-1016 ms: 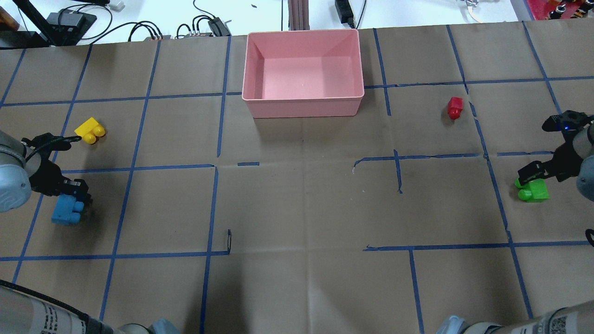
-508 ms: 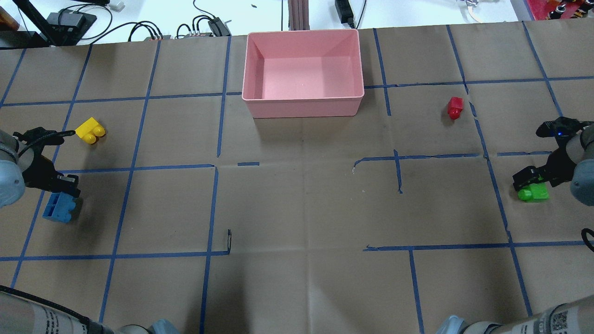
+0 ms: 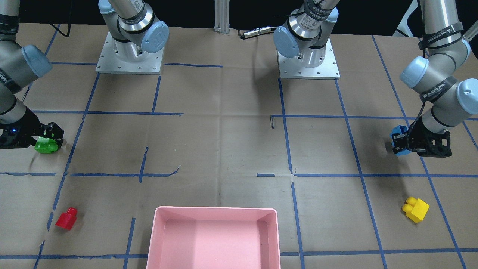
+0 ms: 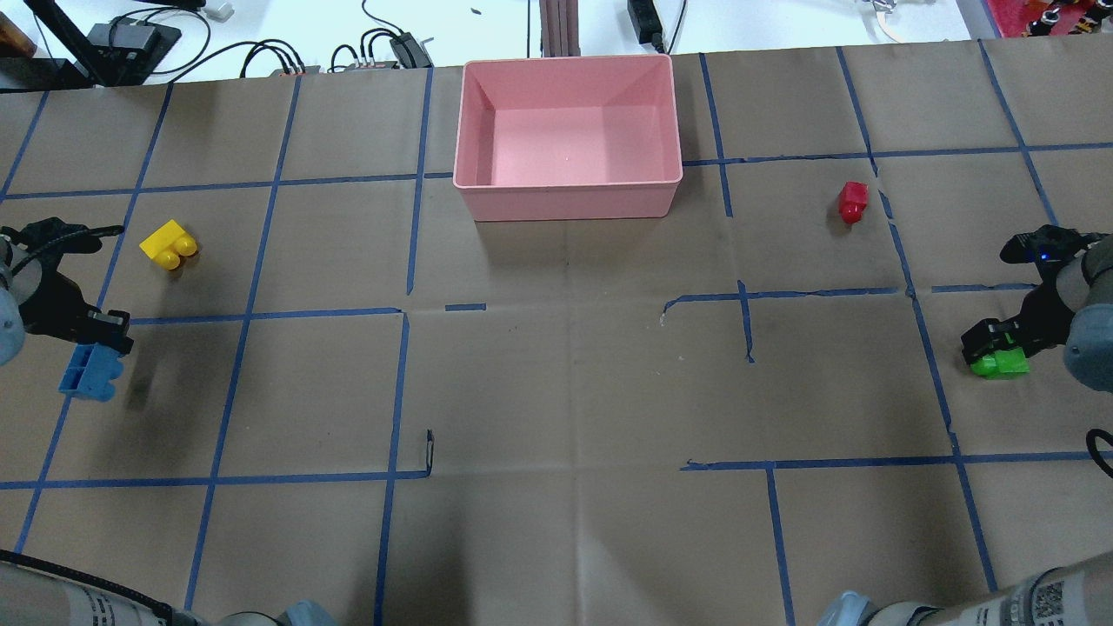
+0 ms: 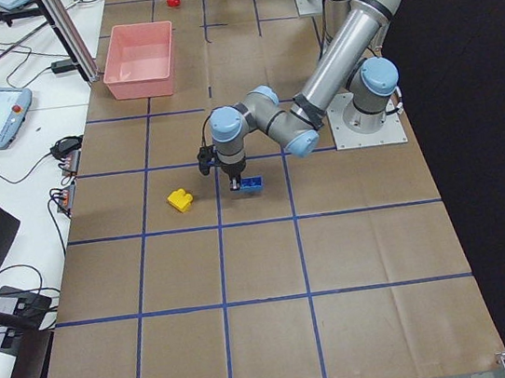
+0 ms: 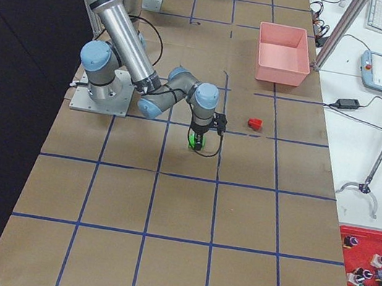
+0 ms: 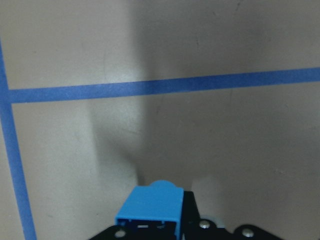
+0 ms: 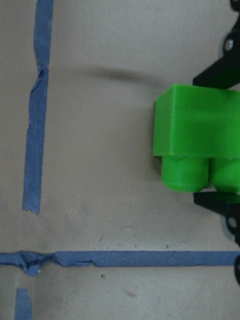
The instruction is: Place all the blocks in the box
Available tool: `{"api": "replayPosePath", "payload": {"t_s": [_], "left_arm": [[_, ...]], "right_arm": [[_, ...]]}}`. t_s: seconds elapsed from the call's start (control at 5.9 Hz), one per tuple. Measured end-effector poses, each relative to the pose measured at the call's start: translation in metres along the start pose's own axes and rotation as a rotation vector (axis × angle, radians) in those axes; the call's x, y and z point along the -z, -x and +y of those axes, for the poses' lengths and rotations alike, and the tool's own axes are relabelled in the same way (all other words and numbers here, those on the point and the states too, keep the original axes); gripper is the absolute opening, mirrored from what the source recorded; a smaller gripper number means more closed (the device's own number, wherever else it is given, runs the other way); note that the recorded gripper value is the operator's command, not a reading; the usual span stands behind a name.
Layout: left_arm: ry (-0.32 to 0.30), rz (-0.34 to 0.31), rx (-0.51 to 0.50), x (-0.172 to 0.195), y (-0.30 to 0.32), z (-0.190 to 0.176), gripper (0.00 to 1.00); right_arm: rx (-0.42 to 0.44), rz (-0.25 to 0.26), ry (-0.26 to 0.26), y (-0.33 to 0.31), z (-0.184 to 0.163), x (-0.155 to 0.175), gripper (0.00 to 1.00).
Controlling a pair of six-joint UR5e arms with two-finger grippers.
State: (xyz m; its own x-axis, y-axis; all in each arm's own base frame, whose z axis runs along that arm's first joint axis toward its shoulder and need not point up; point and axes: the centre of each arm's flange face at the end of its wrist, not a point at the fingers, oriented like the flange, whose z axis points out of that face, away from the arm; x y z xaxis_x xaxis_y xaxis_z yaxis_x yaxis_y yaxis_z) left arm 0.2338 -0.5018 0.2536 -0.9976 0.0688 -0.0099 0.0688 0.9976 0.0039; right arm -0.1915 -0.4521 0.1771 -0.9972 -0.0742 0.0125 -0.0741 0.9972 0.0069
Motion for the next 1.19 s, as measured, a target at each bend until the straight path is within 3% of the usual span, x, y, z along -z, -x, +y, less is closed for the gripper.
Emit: {"api": "replayPosePath", "payload": {"t_s": [0.34, 0.51, 0.85, 1.19], "left_arm": [[0.014, 0.017, 0.008, 0.099, -0.035, -0.071, 0.06], [-0.008, 0.009, 0.000, 0.132, -0.080, -0.119, 0.09], [-0.083, -0.005, -0.011, 0.162, -0.205, -0.210, 0.09], [-0.131, 0.053, 0.026, 0.148, -0.340, -0.271, 0.09]], "right_arm": [[0.002, 0.002, 0.001, -0.001, -0.001, 0.003, 0.03], [0.006, 0.016, -0.020, -0.005, -0.008, 0.016, 0.02], [0.031, 0.081, -0.143, -0.018, -0.044, 0.074, 0.03], [0.130, 0.135, -0.291, 0.004, -0.107, 0.157, 0.03]]}}
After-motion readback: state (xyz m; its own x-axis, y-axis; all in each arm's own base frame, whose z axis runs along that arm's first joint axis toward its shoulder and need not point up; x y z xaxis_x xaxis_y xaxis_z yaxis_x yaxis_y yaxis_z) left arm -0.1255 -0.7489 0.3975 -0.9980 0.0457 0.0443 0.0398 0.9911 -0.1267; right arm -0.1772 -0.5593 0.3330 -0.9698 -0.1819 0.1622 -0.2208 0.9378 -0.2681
